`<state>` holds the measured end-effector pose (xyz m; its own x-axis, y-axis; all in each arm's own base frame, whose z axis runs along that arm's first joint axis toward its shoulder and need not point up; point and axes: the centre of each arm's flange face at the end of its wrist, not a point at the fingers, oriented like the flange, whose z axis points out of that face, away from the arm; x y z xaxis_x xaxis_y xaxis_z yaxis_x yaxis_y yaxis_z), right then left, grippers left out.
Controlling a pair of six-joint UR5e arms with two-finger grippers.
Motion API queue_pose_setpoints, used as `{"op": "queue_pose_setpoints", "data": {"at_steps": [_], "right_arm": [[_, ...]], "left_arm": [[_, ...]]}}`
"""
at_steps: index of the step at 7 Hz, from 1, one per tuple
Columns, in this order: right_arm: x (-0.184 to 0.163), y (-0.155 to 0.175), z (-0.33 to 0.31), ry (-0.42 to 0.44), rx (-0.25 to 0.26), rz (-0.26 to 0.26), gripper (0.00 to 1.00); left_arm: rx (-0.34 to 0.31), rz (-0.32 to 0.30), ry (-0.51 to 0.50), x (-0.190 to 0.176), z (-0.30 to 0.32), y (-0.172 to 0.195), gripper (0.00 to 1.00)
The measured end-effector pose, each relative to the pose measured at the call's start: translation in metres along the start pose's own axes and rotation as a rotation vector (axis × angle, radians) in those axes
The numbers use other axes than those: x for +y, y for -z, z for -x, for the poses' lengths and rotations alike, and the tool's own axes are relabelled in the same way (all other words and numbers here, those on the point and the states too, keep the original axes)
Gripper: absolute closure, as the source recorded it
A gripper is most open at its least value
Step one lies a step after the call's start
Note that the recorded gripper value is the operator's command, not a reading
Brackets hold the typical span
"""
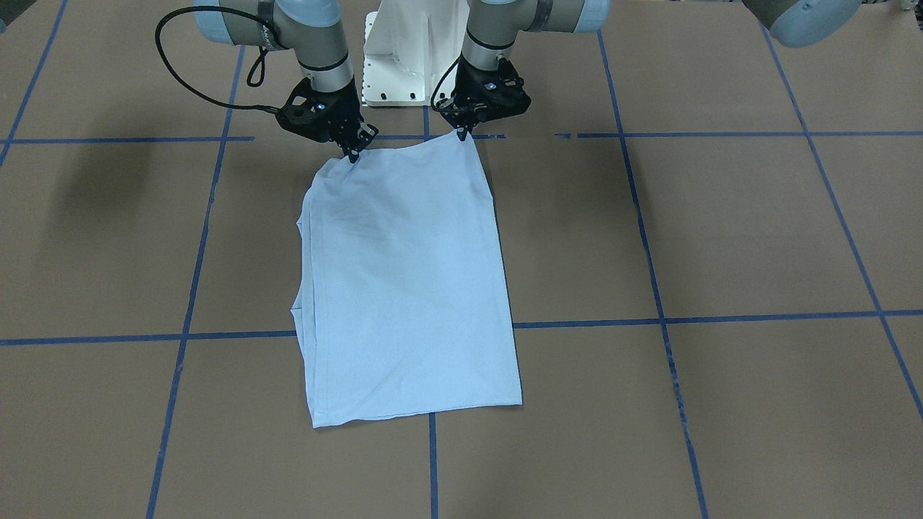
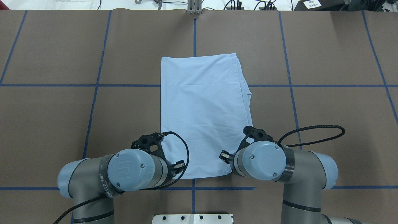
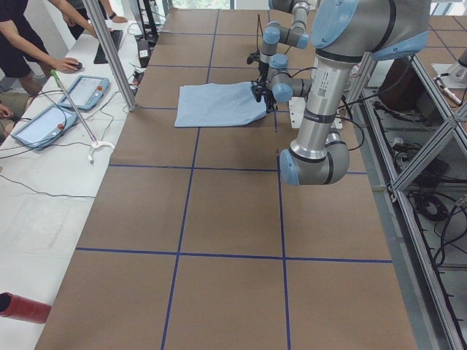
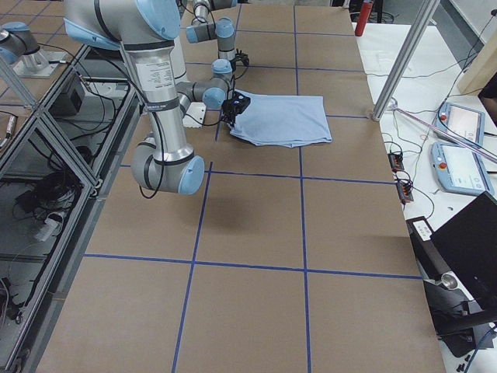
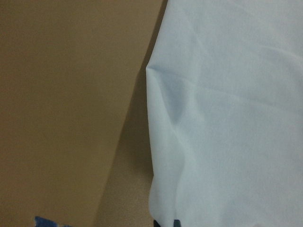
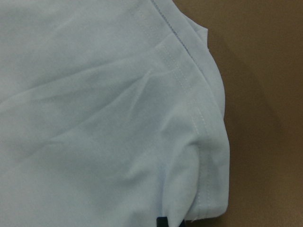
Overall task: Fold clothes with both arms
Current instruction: 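Lift the near edge with both grippers and fold it away from the robot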
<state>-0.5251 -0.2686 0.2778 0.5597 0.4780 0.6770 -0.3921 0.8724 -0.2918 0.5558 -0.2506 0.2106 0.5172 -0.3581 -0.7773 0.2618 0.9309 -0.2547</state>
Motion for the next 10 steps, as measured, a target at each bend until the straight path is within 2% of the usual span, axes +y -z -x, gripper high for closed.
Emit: {"op": "queue_pose_setpoints", "data": {"at_steps": [2,5,7,8,10], "right_arm": [[0.004,0.018,-0.001,0.005,-0.026,0.029,1.00],[0.029,0.061,-0.016,0.037,-0.056,0.159,1.00],[0.045,0.074,-0.019,0.058,-0.071,0.203,1.00],[0.047,0.068,-0.012,0.061,-0.074,0.189,1.00],[0.016,0.058,0.014,0.046,-0.090,0.113,1.00]], "left_arm": [[0.001,0.009,-0.008,0.010,0.002,0.033,1.00],[-0.025,0.060,-0.047,0.049,0.017,0.086,1.00],[-0.052,0.055,-0.062,0.047,0.031,0.094,1.00],[-0.067,0.043,-0.083,0.042,0.031,0.088,1.00],[-0.077,-0.007,-0.105,0.012,0.025,0.080,1.00]]}}
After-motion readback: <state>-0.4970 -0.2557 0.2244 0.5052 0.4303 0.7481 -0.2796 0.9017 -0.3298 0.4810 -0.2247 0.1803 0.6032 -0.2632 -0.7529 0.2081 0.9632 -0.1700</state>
